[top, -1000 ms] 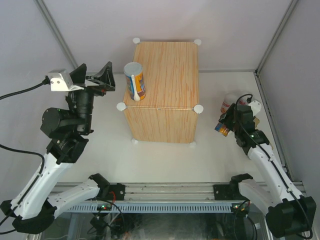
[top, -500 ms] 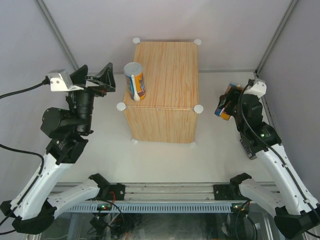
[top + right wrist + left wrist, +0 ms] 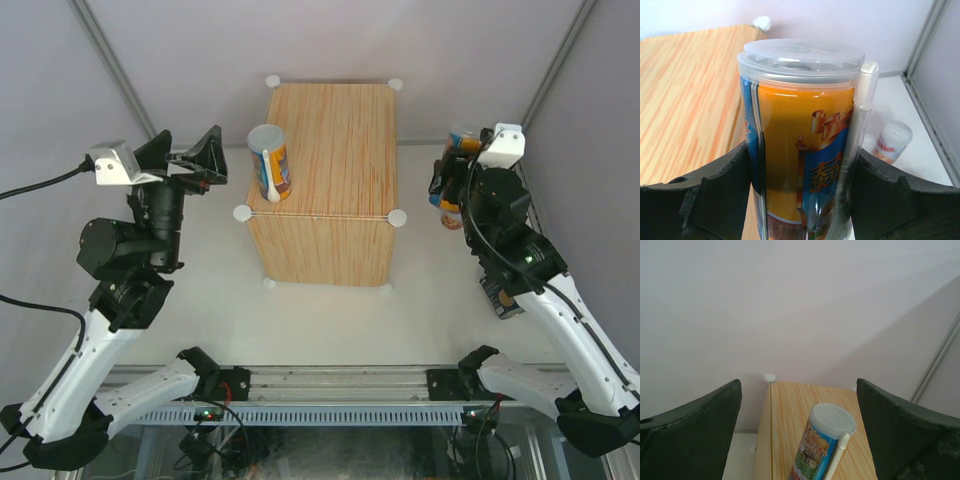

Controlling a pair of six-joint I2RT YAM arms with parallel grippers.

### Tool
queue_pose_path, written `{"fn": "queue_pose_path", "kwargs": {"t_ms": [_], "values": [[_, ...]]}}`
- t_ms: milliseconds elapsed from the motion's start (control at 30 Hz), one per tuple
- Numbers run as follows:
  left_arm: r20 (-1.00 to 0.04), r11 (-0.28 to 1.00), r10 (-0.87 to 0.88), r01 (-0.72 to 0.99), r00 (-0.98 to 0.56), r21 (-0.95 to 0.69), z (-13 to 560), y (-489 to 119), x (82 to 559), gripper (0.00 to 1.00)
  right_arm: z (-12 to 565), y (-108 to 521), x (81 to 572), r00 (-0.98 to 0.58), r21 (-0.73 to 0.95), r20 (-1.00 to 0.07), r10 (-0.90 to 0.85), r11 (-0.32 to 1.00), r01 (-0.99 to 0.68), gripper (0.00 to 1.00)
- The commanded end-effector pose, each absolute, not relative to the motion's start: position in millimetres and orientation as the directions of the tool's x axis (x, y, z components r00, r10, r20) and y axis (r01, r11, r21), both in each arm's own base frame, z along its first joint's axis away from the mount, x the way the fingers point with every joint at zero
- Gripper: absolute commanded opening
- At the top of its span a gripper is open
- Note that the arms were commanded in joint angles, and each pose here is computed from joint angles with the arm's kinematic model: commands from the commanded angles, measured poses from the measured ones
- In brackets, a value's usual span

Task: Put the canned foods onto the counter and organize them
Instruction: Pick up the canned food from the center of the board, then place the canned food on the counter.

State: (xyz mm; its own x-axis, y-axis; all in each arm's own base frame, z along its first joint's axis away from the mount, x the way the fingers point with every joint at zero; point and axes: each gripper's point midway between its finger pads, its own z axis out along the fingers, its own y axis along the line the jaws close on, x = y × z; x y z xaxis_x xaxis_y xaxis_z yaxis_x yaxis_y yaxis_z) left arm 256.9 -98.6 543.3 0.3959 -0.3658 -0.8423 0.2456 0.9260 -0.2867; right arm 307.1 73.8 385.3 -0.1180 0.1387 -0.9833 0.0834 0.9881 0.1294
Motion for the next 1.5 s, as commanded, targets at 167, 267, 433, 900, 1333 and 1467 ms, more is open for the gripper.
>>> {"fn": "queue_pose_path", "kwargs": {"t_ms": [167, 267, 433, 900, 1333, 1467], "values": [[-0.815, 0.920, -0.383, 0.258, 0.435, -0.295, 560, -92, 251, 1.00, 510, 113, 311, 0.211, 0.140, -0.967, 0.146, 0.989, -0.041, 0.00], [-0.815, 0.912, -0.399, 0.273, 0.421, -0.305, 557, -95, 251, 1.00, 517, 132, 315, 0.219, 0.125, -0.965, 0.141, 0.988, -0.086, 0.00], [-0.812, 0.903, -0.417, 0.286, 0.409, -0.321, 554, -96, 249, 1.00, 518, 164, 324, 0.222, 0.113, -0.964, 0.145, 0.982, -0.152, 0.00], [-0.812, 0.890, -0.436, 0.322, 0.387, -0.324, 557, -103, 248, 1.00, 498, 238, 331, 0.247, 0.050, -0.961, 0.122, 0.958, -0.282, 0.00], [-0.825, 0.893, -0.424, 0.326, 0.374, -0.310, 555, -105, 248, 1.00, 474, 256, 329, 0.255, 0.052, -0.957, 0.136, 0.949, -0.312, 0.00], [-0.831, 0.895, -0.417, 0.324, 0.368, -0.306, 553, -107, 250, 1.00, 470, 258, 333, 0.266, 0.049, -0.955, 0.134, 0.951, -0.304, 0.00]]}}
